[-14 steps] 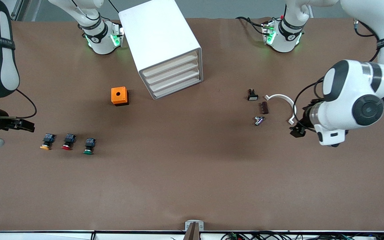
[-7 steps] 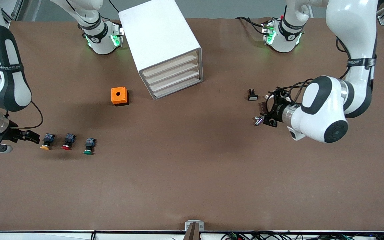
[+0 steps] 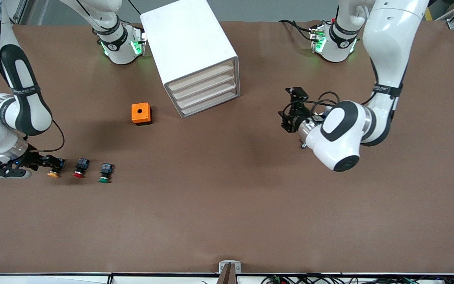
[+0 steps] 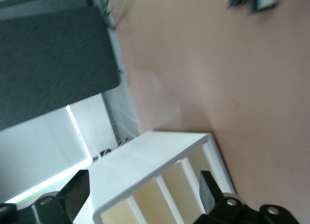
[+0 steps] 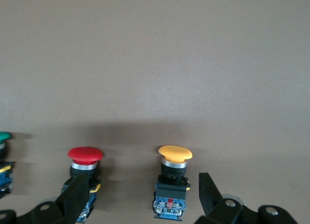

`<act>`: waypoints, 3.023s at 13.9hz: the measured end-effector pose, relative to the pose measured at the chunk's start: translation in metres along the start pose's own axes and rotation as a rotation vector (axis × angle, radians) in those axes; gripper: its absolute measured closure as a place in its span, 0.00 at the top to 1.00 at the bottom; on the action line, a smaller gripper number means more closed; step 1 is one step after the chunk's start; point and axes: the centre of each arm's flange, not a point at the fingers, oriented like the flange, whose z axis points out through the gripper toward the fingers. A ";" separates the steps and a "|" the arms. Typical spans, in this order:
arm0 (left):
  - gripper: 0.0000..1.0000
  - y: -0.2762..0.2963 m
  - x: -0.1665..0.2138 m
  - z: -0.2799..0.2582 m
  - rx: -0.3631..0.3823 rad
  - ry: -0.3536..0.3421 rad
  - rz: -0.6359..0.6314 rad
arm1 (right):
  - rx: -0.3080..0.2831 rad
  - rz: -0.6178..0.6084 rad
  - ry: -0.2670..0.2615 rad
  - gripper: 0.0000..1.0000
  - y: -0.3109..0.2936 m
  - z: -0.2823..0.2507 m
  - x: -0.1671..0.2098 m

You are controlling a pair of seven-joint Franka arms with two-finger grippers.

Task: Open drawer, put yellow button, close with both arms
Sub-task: 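Grasp the yellow button with the right gripper while the left gripper grips the drawer, then pull the drawer open with the left gripper while the right gripper lifts the button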

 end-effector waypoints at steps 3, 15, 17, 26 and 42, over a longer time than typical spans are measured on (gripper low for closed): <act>1.00 0.005 -0.027 0.030 0.094 -0.049 -0.055 | 0.001 0.012 -0.018 1.00 0.004 0.011 -0.014; 0.50 0.033 -0.069 0.101 0.323 -0.149 -0.220 | -0.017 0.040 -0.020 1.00 0.029 0.050 -0.035; 0.47 0.037 -0.069 0.098 0.341 -0.193 -0.222 | -0.021 0.038 -0.013 1.00 0.031 0.053 -0.036; 0.50 0.062 -0.083 0.111 0.318 -0.266 -0.246 | -0.004 0.068 -0.010 0.88 0.029 0.057 -0.036; 0.35 0.032 -0.146 0.238 0.410 -0.087 -0.239 | 0.138 0.039 -0.238 0.41 0.021 -0.017 0.010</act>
